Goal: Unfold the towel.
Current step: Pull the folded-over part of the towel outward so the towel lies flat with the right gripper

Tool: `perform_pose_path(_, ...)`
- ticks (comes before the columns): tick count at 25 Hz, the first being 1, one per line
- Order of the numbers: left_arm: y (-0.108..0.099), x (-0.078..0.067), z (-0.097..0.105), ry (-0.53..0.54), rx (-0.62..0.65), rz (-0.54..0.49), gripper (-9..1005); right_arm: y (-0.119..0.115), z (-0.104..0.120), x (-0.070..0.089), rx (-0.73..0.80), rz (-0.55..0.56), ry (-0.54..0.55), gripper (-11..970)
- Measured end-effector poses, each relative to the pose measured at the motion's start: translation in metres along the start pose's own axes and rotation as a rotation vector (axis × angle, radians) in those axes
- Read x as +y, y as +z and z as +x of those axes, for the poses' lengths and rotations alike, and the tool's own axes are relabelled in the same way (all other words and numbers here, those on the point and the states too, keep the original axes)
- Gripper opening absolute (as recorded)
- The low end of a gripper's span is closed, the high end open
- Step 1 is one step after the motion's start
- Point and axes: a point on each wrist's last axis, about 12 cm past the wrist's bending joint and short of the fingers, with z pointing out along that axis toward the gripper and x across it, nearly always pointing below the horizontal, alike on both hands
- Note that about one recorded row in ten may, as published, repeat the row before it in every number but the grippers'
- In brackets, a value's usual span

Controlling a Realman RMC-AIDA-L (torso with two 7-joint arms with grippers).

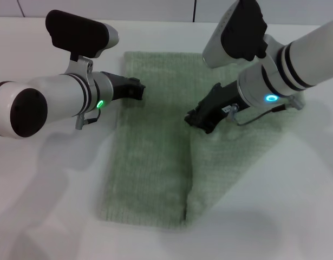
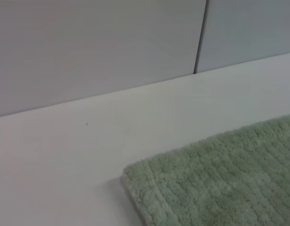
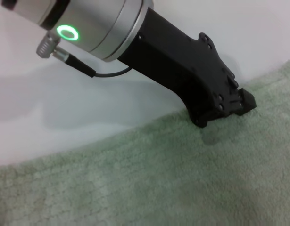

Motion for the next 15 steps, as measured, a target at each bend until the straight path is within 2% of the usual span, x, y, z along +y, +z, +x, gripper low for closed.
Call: perform_pose_path(15, 0.000, 0.002, 0.002, -0.002, 0.003, -0.003, -1, -0.034, 0.007, 0.011, 0.001, 0.014, 0.025, 20)
